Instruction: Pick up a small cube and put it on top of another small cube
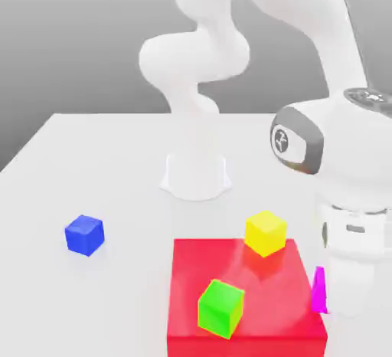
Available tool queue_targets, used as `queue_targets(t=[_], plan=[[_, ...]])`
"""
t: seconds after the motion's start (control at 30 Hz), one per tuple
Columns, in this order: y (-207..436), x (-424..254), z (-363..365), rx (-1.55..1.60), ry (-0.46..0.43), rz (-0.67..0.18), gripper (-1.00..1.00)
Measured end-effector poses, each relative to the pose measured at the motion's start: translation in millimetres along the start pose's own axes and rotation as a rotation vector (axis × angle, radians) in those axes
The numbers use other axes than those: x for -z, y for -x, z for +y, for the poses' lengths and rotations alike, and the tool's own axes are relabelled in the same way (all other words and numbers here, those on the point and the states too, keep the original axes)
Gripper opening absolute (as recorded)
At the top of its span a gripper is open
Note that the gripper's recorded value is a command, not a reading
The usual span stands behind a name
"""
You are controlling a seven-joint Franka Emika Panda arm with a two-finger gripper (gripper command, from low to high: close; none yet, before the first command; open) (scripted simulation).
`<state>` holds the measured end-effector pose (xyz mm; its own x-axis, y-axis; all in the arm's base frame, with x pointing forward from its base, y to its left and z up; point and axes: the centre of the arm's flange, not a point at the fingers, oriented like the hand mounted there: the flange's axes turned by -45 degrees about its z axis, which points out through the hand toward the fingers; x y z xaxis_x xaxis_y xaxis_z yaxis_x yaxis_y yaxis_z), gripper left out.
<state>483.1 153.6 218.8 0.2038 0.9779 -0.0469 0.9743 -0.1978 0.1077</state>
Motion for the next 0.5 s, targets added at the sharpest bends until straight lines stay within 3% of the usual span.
queue_targets(t=[0.1, 0.27, 0.37, 0.5], plan=[[55.3, 9.4, 32.5, 0.035, 0.038, -0.043, -1.0], [192.0, 25.1, 34.0, 0.025, 0.017, -0.108, -1.0], [304.5, 33.0, 4.0, -0.027, -0.026, -0.131, -1.0], [366.9, 38.2, -50.0, 0.026, -0.07, -0.105, -1.0]])
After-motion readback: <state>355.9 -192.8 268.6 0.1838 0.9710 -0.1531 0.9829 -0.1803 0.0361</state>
